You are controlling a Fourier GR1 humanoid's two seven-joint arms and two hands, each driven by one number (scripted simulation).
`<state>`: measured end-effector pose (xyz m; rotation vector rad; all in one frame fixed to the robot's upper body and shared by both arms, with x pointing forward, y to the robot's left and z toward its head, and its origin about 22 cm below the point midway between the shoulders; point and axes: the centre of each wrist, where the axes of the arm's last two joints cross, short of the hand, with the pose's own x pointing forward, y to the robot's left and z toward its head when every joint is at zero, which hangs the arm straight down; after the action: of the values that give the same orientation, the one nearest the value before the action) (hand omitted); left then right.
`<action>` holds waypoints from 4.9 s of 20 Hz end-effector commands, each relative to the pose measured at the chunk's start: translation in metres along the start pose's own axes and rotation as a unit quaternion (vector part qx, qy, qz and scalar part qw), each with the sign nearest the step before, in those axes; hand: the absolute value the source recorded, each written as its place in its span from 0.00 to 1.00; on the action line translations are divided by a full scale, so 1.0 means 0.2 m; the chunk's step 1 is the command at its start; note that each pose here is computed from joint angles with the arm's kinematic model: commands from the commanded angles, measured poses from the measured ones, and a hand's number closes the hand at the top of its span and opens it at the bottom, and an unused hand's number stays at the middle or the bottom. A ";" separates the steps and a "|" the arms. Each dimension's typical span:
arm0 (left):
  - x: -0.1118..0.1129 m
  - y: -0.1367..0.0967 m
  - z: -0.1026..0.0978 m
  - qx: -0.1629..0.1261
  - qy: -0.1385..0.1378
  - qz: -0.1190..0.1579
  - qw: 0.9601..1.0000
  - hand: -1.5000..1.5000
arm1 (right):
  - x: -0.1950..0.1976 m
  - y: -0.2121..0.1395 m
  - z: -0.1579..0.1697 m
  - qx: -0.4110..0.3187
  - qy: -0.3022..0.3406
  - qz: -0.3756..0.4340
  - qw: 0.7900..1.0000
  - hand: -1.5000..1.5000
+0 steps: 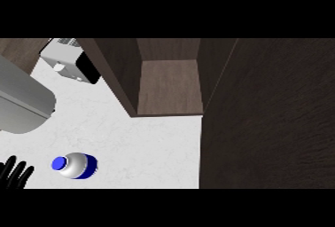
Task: Pick up the bottled water, place it into the cabinet and close the cabinet
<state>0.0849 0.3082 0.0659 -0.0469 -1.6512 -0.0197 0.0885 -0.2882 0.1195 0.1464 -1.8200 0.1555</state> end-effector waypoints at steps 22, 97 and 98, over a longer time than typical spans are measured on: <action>-0.64 0.19 -0.26 0.027 0.072 -0.022 0.997 0.00 | 0.19 0.01 0.16 0.020 -0.047 -0.060 0.997 0.00; -0.44 -0.81 -1.12 -0.014 -0.076 0.092 0.993 1.00 | 0.25 -0.08 0.22 0.028 -0.045 -0.035 0.998 0.00; -0.39 -0.87 -1.14 -0.002 -0.079 0.085 0.993 1.00 | 0.24 -0.11 0.22 0.021 -0.051 -0.039 0.998 0.00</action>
<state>0.3055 0.1496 -0.0131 -0.2195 -1.7787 0.1124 0.0410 -0.3404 0.1189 0.1958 -1.8413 0.1203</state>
